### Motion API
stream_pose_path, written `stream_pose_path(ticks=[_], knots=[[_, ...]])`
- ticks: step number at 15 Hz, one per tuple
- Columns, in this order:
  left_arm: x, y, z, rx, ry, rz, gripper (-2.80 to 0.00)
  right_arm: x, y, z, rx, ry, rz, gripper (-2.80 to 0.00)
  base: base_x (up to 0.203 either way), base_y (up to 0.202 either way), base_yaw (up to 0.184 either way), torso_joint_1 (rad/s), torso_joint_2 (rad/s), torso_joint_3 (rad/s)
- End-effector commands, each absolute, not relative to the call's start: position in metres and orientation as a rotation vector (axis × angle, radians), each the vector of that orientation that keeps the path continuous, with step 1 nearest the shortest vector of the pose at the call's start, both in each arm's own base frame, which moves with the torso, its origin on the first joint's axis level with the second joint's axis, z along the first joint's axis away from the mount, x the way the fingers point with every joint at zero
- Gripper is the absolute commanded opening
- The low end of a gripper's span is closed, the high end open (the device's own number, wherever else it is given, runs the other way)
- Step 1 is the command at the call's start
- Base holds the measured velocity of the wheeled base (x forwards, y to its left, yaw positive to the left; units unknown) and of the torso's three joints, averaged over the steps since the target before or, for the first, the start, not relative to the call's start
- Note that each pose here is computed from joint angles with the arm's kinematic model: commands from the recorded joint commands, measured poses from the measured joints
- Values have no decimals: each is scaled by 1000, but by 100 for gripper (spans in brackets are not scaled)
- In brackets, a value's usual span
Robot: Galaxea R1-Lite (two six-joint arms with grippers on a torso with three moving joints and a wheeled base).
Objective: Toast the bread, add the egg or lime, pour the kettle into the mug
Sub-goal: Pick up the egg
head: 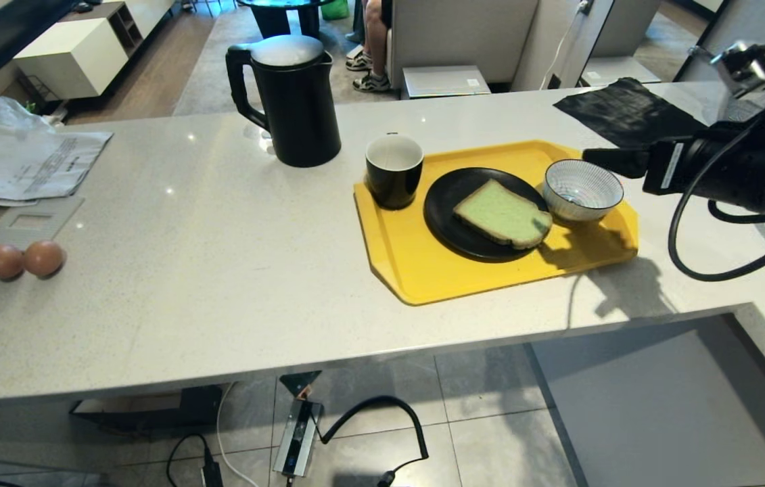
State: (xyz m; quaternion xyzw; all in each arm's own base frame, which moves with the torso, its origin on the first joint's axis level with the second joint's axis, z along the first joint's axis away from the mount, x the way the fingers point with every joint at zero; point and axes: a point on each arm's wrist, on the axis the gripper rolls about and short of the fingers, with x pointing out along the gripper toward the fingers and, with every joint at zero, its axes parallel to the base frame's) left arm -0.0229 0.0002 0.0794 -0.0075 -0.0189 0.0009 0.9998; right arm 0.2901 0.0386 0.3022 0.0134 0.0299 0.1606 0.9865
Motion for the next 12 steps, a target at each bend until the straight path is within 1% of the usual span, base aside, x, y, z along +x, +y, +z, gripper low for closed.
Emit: stream_pose_path(ticks=[1, 4, 6, 7, 12], knots=[[-22, 0, 76, -15, -25, 3, -280, 279, 20, 318, 27, 3, 267, 0, 0, 0, 0, 0, 0, 0], [-22, 0, 76, -15, -25, 3, -280, 283, -3, 332, 14, -47, 185, 0, 0, 0, 0, 0, 0, 0], [-22, 0, 76, -15, -25, 3, -280, 284, -7, 340, 6, -76, 170, 0, 0, 0, 0, 0, 0, 0], [-22, 0, 76, -15, -25, 3, -280, 283, -7, 342, 3, -94, 168, -280, 0, 0, 0, 0, 0, 0], [-22, 0, 76, -15, -25, 3, -280, 280, -6, 353, -34, -133, 163, -280, 0, 0, 0, 0, 0, 0]])
